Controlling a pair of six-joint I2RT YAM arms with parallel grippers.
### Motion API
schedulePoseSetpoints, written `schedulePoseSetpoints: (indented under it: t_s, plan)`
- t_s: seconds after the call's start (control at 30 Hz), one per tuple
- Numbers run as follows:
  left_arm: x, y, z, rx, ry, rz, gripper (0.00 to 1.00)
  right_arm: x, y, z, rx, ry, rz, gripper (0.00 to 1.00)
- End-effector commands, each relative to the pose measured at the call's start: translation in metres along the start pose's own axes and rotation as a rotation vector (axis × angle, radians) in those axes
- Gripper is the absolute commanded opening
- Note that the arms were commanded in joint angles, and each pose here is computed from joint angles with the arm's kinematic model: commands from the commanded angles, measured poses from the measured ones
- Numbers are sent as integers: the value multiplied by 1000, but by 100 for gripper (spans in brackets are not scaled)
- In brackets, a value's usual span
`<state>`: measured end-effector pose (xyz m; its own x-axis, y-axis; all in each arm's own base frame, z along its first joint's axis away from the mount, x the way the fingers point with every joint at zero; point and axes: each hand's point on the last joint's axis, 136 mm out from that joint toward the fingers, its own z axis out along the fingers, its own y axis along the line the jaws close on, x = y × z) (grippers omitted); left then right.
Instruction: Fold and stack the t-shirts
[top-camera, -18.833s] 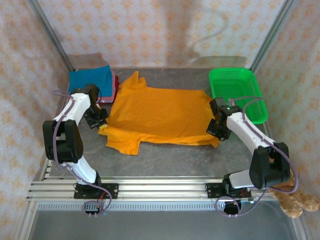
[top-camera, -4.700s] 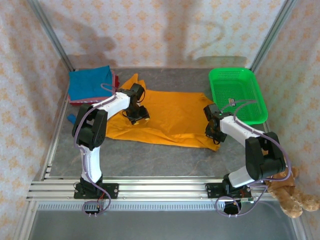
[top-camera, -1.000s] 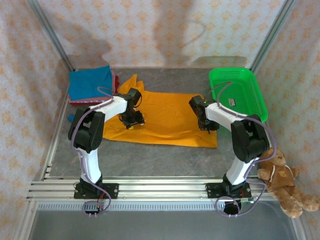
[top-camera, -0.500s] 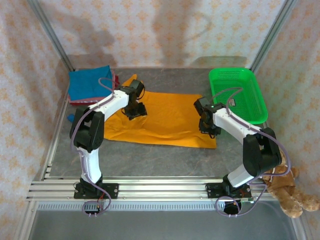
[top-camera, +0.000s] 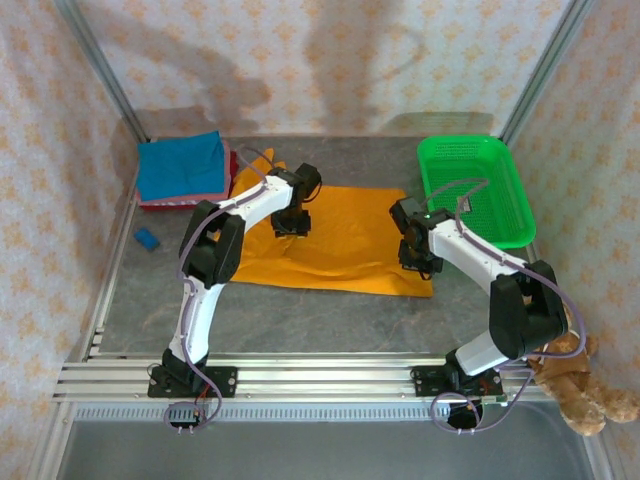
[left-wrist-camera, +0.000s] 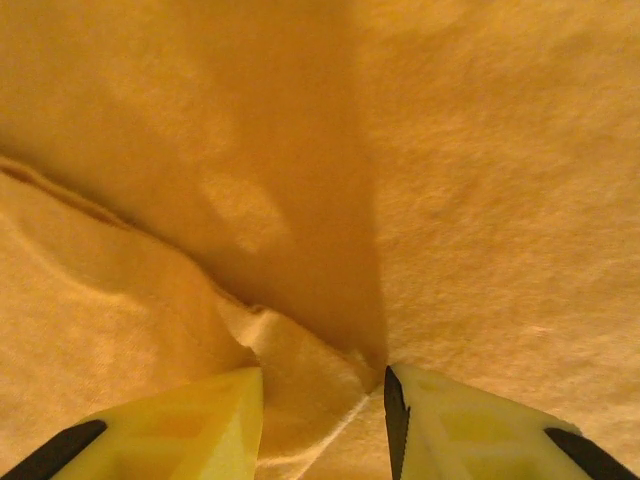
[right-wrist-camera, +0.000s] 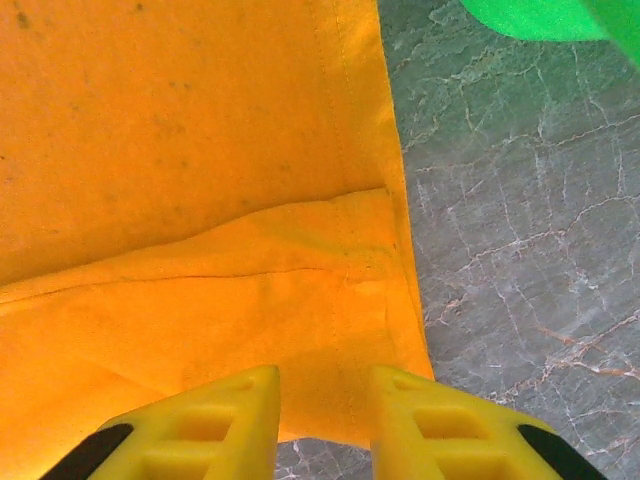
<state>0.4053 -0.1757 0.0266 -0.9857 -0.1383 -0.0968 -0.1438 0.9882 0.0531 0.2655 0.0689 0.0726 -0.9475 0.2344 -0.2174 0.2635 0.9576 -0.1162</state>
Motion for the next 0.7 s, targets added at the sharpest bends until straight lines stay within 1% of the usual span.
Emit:
schedulePoseSetpoints:
  t_s: [0.0,0.1,0.17,0.3,0.37,0.53,0.67]
  plan:
    - [2,14,-3,-79,8,27,37,7,-7,0,24,8,2,29]
    - [4,12,-1,-72,13,25,29,7,-6,-1,24,9,0,29]
    - [2,10,-3,-63,6,23,20,6,-6,-1,23,9,1,29]
    - [-4,9,-13,-59,-17,22,9,6,-6,-2,24,7,-2,29]
    - [-8,9,-20,-56,-34,21,0,7,-6,-2,22,8,-4,29]
    - [-20,14,-37,-74,-72,14,0,12,-6,1,9,24,-5,30]
    - [-30,26,-40,-93,-75,-20,0,15,-7,2,15,31,-2,33]
